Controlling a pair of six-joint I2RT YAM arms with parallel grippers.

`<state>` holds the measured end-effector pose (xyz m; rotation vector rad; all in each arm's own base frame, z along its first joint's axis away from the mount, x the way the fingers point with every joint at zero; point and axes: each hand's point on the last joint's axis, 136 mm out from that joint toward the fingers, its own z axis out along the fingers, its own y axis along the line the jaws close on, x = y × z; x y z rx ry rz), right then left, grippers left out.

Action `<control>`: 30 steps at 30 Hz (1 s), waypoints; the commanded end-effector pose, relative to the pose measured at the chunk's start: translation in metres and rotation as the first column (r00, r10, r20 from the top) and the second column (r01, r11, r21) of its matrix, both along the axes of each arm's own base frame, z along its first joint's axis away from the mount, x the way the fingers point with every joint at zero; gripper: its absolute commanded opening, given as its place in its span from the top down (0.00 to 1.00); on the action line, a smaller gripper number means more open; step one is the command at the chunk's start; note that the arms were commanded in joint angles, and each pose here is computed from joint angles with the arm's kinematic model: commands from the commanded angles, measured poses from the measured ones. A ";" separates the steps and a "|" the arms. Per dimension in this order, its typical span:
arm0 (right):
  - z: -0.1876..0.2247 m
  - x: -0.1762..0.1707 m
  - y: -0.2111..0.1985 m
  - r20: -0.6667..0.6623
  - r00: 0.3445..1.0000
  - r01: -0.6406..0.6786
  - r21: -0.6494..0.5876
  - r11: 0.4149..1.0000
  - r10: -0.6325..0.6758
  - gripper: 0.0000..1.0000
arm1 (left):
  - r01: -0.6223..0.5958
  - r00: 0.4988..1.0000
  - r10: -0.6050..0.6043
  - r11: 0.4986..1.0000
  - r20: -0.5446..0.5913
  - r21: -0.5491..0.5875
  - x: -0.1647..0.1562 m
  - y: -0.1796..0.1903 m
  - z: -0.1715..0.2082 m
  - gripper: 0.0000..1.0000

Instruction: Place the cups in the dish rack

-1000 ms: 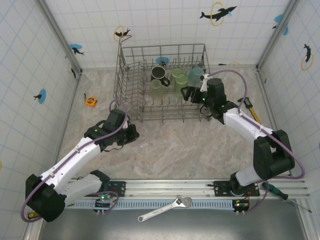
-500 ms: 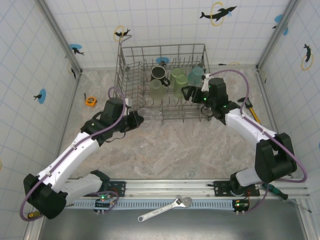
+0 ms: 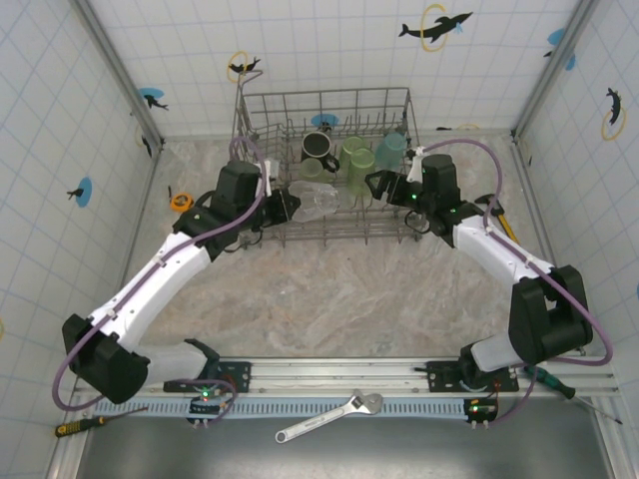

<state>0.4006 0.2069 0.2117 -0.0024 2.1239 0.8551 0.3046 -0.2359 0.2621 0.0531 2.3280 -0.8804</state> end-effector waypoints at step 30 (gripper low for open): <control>0.052 0.007 0.052 0.080 0.988 -0.151 0.305 0.940 0.132 0.01 | -0.022 0.999 0.031 0.865 0.011 -0.501 0.092 0.037 0.030 1.00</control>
